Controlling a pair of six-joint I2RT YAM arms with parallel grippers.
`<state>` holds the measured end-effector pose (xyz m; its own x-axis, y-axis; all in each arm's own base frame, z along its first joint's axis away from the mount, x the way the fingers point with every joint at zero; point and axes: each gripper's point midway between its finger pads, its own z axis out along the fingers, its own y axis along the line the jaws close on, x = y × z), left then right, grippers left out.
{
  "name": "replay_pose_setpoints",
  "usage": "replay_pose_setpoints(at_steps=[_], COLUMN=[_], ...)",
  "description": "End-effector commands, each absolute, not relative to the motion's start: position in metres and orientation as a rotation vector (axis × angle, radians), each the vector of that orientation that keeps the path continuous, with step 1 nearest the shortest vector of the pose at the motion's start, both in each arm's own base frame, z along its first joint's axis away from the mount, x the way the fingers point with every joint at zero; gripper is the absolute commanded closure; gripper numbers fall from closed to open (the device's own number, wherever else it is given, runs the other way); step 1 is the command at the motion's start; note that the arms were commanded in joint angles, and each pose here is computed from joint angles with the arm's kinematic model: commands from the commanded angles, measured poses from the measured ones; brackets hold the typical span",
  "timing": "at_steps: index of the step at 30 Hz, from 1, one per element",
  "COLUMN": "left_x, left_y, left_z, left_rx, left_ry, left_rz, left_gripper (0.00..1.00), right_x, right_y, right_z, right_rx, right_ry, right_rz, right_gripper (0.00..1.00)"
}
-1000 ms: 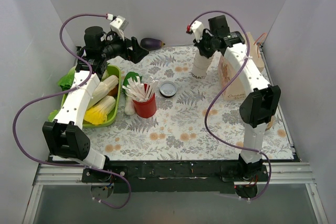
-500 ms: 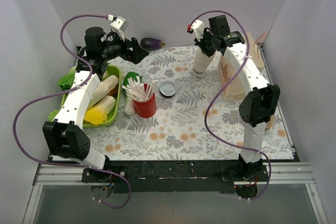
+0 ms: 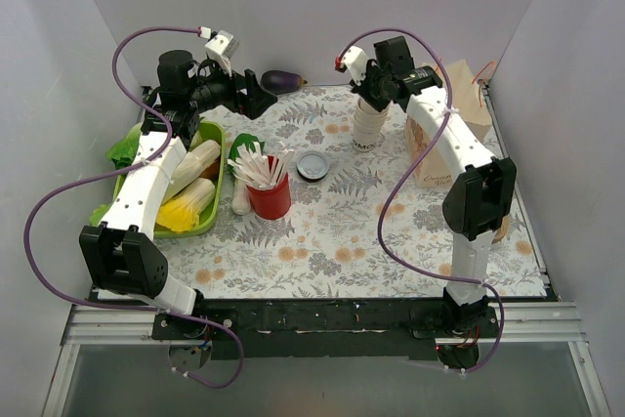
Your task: Pack the takeout coffee
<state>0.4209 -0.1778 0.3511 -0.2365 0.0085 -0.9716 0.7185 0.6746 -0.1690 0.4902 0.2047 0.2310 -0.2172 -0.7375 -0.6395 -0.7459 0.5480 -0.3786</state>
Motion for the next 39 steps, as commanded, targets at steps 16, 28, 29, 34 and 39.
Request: replay_pose_setpoints(at_steps=[16, 28, 29, 34, 39], left_x=[0.413, 0.417, 0.415, 0.409, 0.399], left_y=[-0.183, -0.188, -0.194, -0.214, -0.234], left_z=[0.362, 0.363, 0.360, 0.349, 0.342], left_rx=[0.611, 0.638, 0.665, 0.683, 0.683], left_ry=[1.667, 1.657, 1.660, 1.687, 1.715], left_rz=[-0.766, -0.714, -0.687, -0.636, -0.640], left_gripper=[0.02, 0.02, 0.02, 0.02, 0.02], right_x=[0.389, 0.234, 0.229, 0.206, 0.187], right_y=[0.228, 0.228, 0.226, 0.230, 0.242], right_z=[0.374, 0.229, 0.225, 0.191, 0.173], right_rx=[-1.288, -1.883, -1.887, -1.972, -1.997], right_ry=[1.608, 1.314, 1.299, 1.263, 1.198], right_rz=[0.149, 0.264, 0.266, 0.371, 0.432], right_gripper=[0.99, 0.99, 0.99, 0.99, 0.99])
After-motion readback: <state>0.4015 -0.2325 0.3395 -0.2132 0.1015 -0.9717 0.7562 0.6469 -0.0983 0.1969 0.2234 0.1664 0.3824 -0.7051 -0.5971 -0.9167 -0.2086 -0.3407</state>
